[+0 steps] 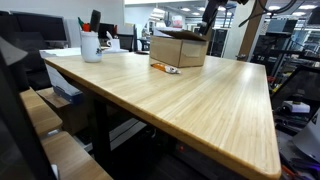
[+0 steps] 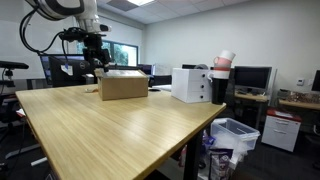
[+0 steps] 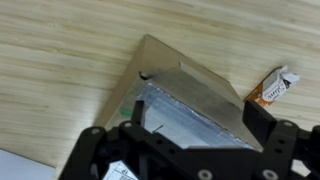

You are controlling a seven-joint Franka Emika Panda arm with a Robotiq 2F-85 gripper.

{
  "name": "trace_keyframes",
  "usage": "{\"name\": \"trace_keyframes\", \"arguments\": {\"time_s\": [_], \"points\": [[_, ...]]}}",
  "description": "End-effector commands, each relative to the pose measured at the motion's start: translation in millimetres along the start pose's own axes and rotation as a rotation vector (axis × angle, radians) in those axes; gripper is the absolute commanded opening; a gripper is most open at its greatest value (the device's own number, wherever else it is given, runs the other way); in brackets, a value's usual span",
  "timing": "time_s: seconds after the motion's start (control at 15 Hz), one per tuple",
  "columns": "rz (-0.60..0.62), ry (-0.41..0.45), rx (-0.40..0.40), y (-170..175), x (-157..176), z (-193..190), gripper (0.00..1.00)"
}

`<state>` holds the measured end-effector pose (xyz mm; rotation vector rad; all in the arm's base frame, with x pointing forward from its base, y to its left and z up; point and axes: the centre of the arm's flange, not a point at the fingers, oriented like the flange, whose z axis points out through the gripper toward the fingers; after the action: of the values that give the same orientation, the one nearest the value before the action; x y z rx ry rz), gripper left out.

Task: Pour the contents of the box onto the table

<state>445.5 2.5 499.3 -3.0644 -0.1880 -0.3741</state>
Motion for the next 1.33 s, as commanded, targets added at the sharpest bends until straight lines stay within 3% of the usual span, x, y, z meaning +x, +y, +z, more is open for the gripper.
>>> {"name": "trace_keyframes", "arguments": {"time_s": [0.0,0.33,0.6,0.87,1.27], "points": [[0.036,0.069,0.037,-16.8,12.6,-6.8,1.00],[0.077,0.098,-0.001,-52.4,31.6,-16.1,1.00],[0.062,0.104,-0.102,-109.3,49.6,-12.7,1.00],[0.065,0.123,-0.297,-150.3,61.8,-0.3,1.00],[0.101,0.108,-0.619,-148.4,74.9,13.5,1.00]]}}
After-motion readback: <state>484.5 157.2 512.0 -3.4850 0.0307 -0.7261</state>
